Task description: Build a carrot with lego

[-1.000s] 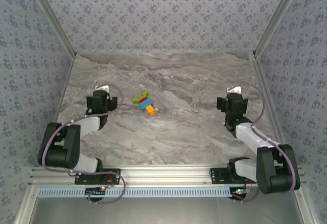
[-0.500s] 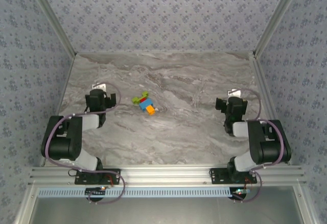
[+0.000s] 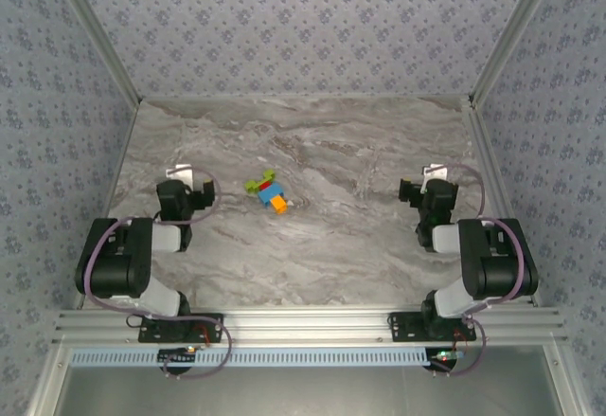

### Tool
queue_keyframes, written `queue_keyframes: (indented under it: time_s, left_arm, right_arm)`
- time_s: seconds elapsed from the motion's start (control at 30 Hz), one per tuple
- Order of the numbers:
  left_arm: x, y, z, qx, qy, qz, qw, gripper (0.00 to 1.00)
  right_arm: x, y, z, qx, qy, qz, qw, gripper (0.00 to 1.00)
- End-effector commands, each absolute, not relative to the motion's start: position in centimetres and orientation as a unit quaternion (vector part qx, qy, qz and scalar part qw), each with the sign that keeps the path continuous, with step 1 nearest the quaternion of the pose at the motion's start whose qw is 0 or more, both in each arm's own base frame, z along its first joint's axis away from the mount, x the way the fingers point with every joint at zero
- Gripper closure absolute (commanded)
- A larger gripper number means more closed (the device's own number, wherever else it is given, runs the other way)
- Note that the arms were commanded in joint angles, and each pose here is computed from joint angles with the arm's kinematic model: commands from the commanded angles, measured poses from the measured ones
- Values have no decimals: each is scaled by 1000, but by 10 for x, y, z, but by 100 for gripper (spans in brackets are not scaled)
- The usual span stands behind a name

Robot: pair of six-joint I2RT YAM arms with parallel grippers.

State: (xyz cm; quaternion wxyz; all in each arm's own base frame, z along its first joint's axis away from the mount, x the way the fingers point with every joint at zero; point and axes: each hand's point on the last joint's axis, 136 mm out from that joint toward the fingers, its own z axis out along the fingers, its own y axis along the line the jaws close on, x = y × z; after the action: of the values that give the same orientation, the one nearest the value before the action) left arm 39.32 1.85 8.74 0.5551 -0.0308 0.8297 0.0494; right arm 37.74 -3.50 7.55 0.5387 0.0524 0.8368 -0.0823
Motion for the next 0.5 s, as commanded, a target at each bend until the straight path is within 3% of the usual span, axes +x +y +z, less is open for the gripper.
queue_keyframes:
  time_s: [0.0, 0.47]
  left_arm:
    - [397, 14, 89, -31, 829, 31, 557, 2]
    - [397, 9, 89, -16, 830, 19, 557, 2]
  right_arm:
    - [385, -33, 83, 55, 829, -70, 552, 0]
    - [385, -33, 83, 54, 829, -71, 552, 0]
